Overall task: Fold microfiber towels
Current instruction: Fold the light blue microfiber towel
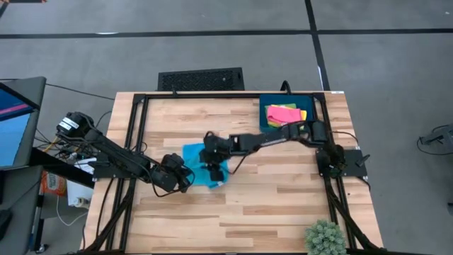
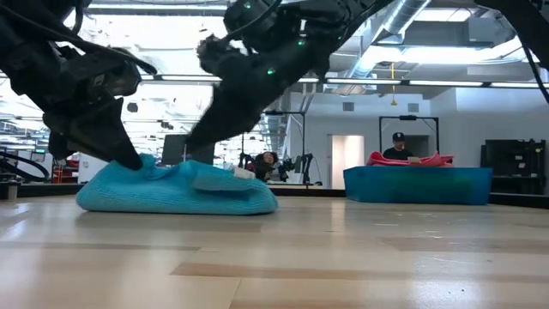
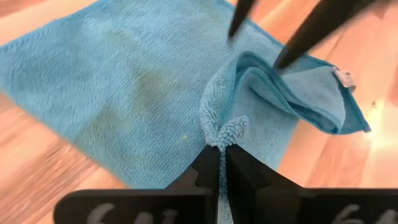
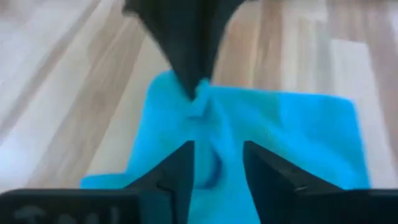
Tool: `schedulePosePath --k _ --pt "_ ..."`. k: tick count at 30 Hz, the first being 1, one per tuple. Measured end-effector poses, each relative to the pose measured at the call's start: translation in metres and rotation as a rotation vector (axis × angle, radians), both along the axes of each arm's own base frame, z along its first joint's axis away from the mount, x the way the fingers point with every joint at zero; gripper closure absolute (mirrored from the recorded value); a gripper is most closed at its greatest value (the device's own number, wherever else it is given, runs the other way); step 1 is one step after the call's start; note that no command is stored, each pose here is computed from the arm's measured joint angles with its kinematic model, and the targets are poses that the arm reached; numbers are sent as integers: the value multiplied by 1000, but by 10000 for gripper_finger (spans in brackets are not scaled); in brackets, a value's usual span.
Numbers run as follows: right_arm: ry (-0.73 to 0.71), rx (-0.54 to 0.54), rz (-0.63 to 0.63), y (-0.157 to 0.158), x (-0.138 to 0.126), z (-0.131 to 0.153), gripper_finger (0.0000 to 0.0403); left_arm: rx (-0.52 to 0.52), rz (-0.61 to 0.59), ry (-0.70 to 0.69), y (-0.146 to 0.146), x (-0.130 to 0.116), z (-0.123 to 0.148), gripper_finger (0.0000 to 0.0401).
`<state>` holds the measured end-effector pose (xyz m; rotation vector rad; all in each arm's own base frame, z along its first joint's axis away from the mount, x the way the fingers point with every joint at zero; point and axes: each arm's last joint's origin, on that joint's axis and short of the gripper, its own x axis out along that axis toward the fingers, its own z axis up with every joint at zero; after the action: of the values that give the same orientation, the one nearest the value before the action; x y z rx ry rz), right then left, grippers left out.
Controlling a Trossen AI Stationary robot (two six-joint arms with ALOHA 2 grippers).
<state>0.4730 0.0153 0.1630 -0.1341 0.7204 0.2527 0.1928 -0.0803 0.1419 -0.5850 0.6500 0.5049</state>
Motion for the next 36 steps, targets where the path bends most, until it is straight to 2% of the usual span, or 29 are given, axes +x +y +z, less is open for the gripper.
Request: schedulePosePath --k 3,8,12,16,19,26,34,36 --pt "77 57 2 -13 -11 11 219 -5 13 14 1 -1 -1 397" --pt "178 112 42 -16 -31 14 196 -42 65 34 2 -4 -3 399" --pt "221 138 93 -4 -44 10 192 -87 133 29 3 -6 -5 400" --pt "246 124 138 16 -51 2 193 -104 149 23 3 -6 -5 400" --pt "225 68 177 33 -51 3 195 -107 160 26 3 -7 -5 400" --pt "82 -185 142 71 -48 8 195 -113 158 27 3 -7 -5 400" --pt "27 -225 170 78 -45 11 196 -112 165 23 3 -7 -5 401" --pt "17 -225 172 80 -41 4 197 -113 166 23 3 -7 -5 401"
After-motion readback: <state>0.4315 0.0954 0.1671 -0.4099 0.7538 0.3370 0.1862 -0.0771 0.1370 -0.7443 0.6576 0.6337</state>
